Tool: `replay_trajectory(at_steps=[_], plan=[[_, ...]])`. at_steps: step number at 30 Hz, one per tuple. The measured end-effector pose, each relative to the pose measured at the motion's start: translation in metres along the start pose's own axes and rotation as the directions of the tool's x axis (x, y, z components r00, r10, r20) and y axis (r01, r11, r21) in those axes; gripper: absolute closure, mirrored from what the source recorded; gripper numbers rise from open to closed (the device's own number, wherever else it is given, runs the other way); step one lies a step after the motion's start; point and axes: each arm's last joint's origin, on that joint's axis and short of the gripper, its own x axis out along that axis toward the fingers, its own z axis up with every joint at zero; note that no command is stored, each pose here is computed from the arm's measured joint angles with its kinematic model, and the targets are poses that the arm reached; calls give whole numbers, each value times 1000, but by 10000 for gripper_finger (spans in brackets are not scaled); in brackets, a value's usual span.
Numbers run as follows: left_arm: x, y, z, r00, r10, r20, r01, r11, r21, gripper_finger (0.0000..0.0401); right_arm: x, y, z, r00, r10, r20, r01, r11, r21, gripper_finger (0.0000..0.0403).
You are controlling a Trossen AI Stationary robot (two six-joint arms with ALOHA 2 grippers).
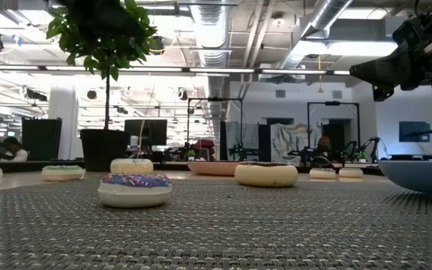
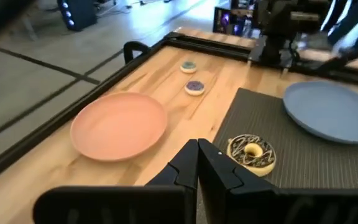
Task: Pick & Place donuts
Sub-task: Put the large blue donut on the pink plate
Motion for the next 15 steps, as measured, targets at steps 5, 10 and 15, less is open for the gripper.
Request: replay_trajectory(at_steps=[5,10,15], plan=[[15,-39,11,991,12,-137,9,988,156,401,0,0,0,1000,0,0,0,1000,0,403],[29,-66,22,975,47,-216,18,958,288,401,0,0,0,1000,0,0,0,1000,0,403],[42,-81,31,953,84,-292,54,898,436,398,0,0,0,1000,0,0,0,1000,0,403]])
